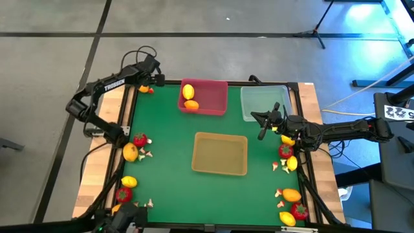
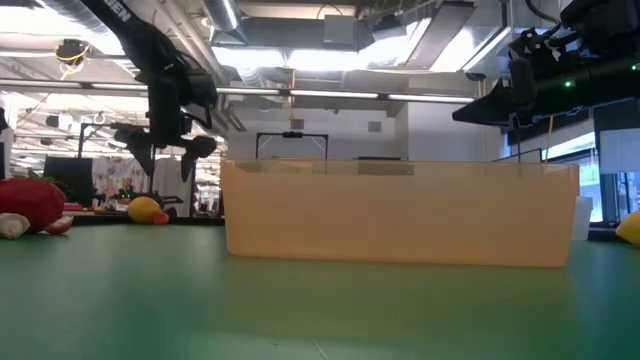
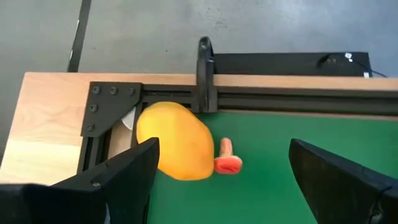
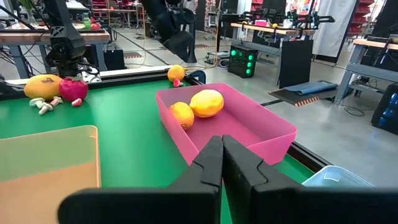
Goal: Sort produce into baskets
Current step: Put the yellow lemon into the red bin
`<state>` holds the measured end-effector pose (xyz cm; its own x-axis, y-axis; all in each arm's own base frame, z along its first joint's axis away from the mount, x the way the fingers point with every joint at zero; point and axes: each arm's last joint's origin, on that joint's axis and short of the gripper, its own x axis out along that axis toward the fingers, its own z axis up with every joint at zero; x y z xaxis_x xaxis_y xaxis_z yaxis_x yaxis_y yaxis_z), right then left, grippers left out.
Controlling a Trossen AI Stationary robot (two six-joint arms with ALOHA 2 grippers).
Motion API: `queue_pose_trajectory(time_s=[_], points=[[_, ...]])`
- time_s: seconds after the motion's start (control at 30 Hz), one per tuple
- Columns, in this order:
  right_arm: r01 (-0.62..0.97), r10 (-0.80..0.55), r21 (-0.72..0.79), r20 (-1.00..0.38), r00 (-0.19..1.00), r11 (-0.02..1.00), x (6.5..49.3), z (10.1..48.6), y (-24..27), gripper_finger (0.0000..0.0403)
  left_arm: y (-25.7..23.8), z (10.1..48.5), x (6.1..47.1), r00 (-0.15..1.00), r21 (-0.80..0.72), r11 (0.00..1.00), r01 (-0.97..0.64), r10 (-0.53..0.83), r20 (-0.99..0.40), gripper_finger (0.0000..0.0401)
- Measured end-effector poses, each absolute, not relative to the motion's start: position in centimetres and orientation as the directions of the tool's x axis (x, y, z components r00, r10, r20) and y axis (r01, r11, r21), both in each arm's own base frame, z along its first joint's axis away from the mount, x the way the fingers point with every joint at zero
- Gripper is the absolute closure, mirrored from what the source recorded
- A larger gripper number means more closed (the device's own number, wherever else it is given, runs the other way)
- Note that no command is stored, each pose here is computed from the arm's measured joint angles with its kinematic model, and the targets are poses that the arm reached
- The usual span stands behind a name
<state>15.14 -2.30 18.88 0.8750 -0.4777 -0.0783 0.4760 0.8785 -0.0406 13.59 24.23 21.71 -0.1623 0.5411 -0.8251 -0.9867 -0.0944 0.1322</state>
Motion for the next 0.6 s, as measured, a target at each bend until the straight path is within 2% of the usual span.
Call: queue_pose_trajectory(time_s=[0.2, 0.33, 0.43, 0.6], points=[[0.476, -0.477, -0.041, -0.079, 0.875, 0.879, 15.1, 18.9, -2.3, 0.0393, 24.3, 21.6, 13.6, -0.166, 0.149, -0.076, -0.986, 0.539, -0.826, 0.0050], [0.476, -0.478, -0.041, -0.078, 0.875, 0.879, 15.1, 18.9, -2.3, 0.0393, 23.9, 21.4, 14.0, -0.168, 0.203, 0.010, -0.979, 0.524, -0.835, 0.0050], [0.476, -0.478, -0.042, -0.078, 0.875, 0.879, 15.1, 18.9, -2.3, 0.0393, 23.4, 21.4, 14.9, -0.149, 0.256, 0.134, -0.957, 0.529, -0.835, 0.0050], [0.476, -0.478, -0.043, -0.078, 0.875, 0.879, 15.1, 18.9, -2.3, 0.0393, 22.2, 21.8, 16.7, -0.106, 0.374, 0.416, -0.829, 0.540, -0.835, 0.0050]])
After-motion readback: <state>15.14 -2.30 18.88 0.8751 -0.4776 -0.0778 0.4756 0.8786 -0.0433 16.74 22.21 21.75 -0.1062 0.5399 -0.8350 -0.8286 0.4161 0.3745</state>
